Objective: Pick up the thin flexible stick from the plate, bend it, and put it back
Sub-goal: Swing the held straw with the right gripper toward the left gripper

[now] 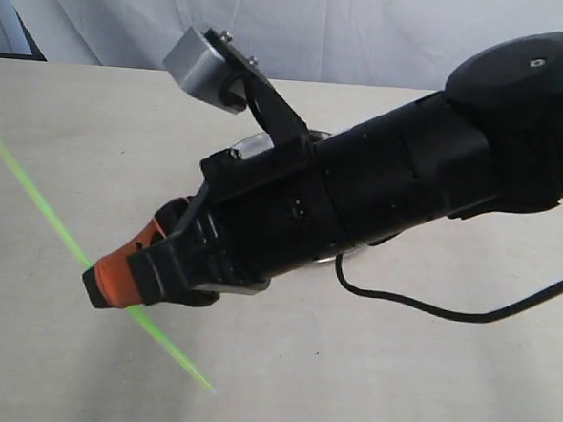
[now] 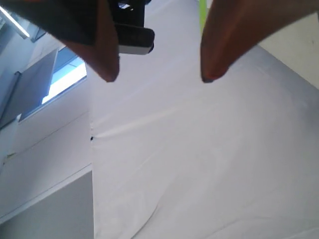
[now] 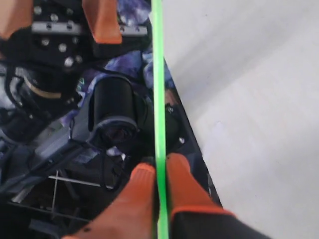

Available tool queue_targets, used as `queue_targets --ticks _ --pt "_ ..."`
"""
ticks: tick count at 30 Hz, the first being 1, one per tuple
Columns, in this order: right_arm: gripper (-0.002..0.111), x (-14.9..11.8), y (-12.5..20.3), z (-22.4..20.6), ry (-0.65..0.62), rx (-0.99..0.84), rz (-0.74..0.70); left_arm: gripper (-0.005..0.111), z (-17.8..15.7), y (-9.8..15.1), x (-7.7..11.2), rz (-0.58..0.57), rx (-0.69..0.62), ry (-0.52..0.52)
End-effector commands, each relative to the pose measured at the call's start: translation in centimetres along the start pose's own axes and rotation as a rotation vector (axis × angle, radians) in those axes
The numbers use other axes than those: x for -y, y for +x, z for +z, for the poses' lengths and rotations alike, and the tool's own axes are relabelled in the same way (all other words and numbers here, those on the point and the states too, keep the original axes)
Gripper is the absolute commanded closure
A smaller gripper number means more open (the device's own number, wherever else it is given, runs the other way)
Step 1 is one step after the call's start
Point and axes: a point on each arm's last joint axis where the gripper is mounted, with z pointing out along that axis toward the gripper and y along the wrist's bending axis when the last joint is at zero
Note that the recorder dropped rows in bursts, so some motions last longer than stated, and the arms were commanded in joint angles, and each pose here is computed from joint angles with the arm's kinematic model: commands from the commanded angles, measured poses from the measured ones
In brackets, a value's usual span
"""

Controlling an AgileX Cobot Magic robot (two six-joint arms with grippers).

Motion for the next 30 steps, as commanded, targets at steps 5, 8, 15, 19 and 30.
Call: queue_targets --ticks 5,8,15,19,30 --pt "0.109 -0.6 -1.4 0.1 -0.038 0.119 -0.003 0.048 -0.1 0.8 0.0 0.081 -0.082 0.013" --pt "0.109 -1.2 -1.6 1.0 -0.055 0.096 -0.032 0.048 -0.1 0.9 0.0 0.088 -0.093 0.017" --pt "0.109 -3.1 -1.6 5.0 -0.141 0.004 -0.084 0.061 0.2 1.5 0.0 0.105 -0.174 0.032" --pt "0.109 -4.3 -1.7 5.6 -0.216 -0.047 -0.126 0.09 0.1 1.8 -0.5 0.208 -0.217 -0.01" --pt "0.109 -7.0 -3.1 3.8 -0.323 -0.06 -0.176 0.106 -0.1 2.1 -1.9 0.438 -0.29 -0.133"
